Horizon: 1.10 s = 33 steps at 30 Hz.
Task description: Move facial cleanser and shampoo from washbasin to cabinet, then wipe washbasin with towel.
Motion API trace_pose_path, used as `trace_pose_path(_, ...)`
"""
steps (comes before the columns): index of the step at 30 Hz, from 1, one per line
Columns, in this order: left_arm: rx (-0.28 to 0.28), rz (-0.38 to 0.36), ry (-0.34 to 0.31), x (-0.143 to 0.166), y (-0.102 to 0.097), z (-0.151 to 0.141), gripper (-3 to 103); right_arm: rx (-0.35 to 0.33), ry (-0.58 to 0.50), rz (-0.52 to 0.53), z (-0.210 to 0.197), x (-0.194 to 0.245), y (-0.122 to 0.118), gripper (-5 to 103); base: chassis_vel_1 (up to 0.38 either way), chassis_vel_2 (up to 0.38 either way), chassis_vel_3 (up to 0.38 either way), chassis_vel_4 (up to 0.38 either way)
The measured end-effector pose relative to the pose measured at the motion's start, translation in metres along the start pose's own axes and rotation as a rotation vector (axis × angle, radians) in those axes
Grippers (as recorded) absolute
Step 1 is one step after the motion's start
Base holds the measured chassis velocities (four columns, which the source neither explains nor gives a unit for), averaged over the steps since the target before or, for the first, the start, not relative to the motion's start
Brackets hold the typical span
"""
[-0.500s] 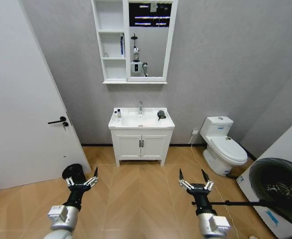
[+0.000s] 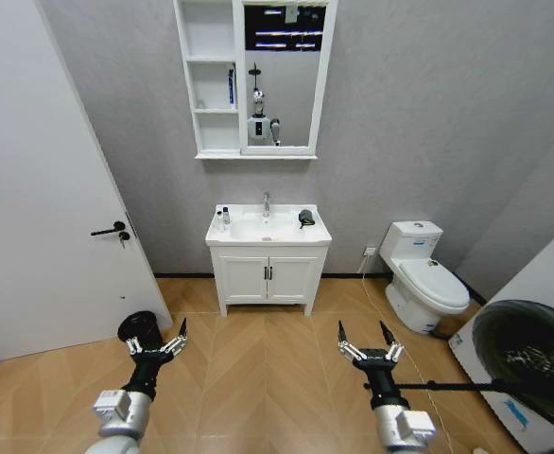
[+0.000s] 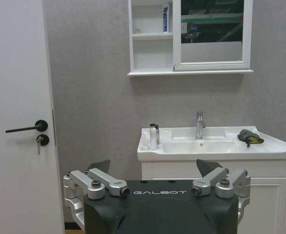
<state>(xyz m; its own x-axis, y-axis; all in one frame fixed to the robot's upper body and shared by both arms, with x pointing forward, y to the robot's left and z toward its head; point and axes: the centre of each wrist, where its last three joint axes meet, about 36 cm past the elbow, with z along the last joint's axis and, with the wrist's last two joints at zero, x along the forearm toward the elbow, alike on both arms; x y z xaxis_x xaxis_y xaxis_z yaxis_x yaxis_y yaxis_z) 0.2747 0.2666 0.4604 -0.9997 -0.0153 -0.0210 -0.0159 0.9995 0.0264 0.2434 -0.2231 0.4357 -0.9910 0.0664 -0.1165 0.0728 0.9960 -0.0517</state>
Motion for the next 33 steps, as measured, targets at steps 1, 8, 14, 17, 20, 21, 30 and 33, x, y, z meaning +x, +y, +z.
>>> trace_pose_path(1, 0.001, 0.000, -0.003, 0.000, 0.000, 0.000, 97, 0.001, 0.002, -0.003, 0.000, 0.000, 0.000, 100, 0.000, 0.000, 0.000, 0.000)
trace_pose_path(8, 0.009, 0.024, 0.016, -0.003, -0.009, 0.016, 97, 0.013, 0.020, -0.006, -0.002, 0.010, -0.004, 100, -0.015, 0.013, 0.006, -0.014)
trace_pose_path(14, 0.010, 0.040, 0.016, -0.005, -0.013, 0.017, 97, 0.006, 0.017, -0.001, -0.002, 0.010, -0.001, 100, -0.084, 0.079, 0.092, -0.085)
trace_pose_path(17, 0.009, 0.039, 0.014, -0.007, -0.012, 0.018, 97, 0.009, 0.018, -0.002, -0.001, 0.009, 0.001, 100, -0.169, 0.155, 0.201, -0.202)
trace_pose_path(20, 0.011, 0.039, 0.014, -0.009, -0.012, 0.019, 97, 0.011, 0.020, -0.001, 0.000, 0.009, 0.001, 100, -0.202, 0.225, 0.229, -0.222)
trace_pose_path(21, 0.011, 0.039, 0.014, -0.009, -0.012, 0.019, 97, 0.011, 0.020, -0.001, 0.000, 0.009, 0.001, 100, -0.197, 0.236, 0.226, -0.232)
trace_pose_path(30, 0.013, 0.035, 0.016, -0.013, -0.010, 0.022, 97, 0.009, 0.015, -0.001, 0.004, 0.006, 0.002, 100, -0.270, 0.278, 0.277, -0.294)
trace_pose_path(33, 0.012, 0.032, 0.018, -0.013, -0.009, 0.023, 97, 0.008, 0.015, -0.002, 0.005, 0.005, 0.002, 100, -0.376, 0.328, 0.346, -0.349)
